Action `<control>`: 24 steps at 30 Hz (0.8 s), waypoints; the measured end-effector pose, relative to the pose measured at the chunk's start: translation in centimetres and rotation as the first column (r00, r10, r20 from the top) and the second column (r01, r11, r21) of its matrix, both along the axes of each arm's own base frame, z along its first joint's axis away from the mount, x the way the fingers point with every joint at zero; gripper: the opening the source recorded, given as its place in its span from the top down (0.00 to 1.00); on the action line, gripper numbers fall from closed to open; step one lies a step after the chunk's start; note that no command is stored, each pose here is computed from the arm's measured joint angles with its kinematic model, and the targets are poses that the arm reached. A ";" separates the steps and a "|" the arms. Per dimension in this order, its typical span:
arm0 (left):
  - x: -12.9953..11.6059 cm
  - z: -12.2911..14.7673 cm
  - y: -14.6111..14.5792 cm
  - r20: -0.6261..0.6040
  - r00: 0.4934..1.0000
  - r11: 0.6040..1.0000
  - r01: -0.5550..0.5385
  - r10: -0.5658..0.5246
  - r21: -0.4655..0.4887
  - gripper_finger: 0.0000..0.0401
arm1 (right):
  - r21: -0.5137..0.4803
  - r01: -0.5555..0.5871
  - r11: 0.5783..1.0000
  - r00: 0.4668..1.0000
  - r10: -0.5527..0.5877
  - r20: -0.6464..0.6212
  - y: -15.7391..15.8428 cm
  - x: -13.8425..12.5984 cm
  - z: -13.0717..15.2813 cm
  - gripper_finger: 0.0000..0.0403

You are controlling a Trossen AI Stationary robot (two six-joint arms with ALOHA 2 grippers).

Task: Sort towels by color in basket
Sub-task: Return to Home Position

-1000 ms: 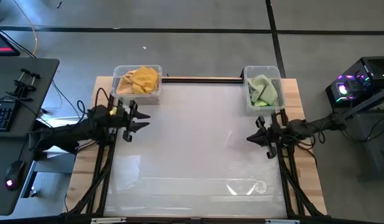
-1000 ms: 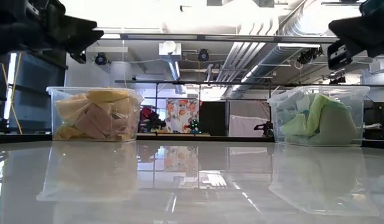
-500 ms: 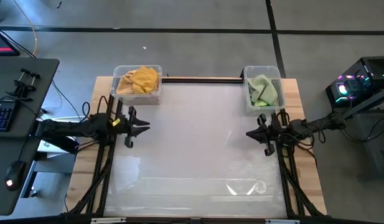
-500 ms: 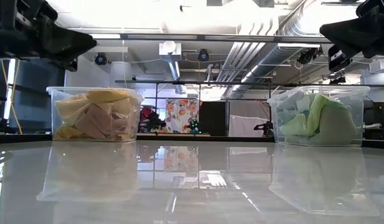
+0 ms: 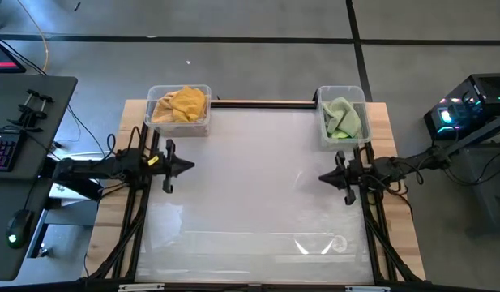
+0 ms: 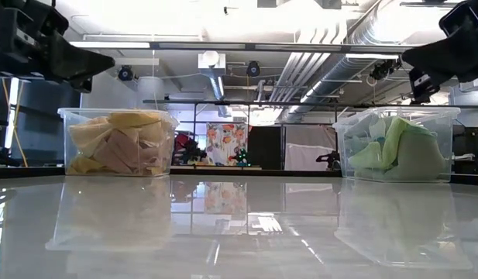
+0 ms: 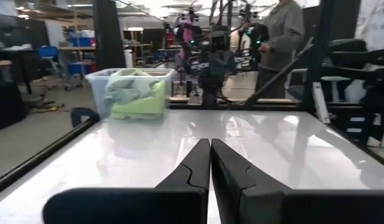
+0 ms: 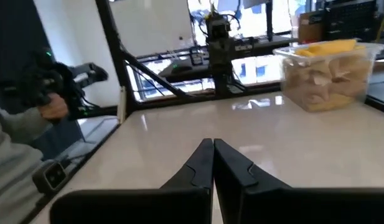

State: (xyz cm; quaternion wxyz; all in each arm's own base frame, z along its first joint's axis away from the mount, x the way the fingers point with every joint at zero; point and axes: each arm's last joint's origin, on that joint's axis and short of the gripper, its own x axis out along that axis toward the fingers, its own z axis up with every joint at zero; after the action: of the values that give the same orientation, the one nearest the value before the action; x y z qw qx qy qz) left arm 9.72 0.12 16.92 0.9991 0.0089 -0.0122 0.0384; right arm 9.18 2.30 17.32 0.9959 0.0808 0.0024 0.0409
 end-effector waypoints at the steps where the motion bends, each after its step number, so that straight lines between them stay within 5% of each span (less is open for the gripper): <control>1: 0.0 0.0 0.1 -0.001 1.000 1.000 -0.008 0.008 0.001 1.00 | -0.006 0.010 1.000 1.000 -0.010 -0.010 0.0 0.0 0.0 1.00; 15: 0.1 -0.2 0.5 -0.023 0.999 0.998 -0.047 0.048 0.030 1.00 | -0.021 0.044 0.999 0.999 -0.044 -0.023 -0.2 0.0 0.0 1.00; 24: 0.1 -0.2 0.5 -0.025 0.999 0.998 -0.047 0.048 0.036 1.00 | 0.134 0.059 0.989 0.998 -0.058 -0.011 -1.1 0.2 0.3 1.00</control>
State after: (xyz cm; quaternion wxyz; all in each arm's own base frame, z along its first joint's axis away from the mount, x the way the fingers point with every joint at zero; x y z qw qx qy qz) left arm 9.83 0.64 16.74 0.9977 0.0274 0.0005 0.0618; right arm 9.37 1.24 17.58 0.9890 0.1477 0.0006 0.0113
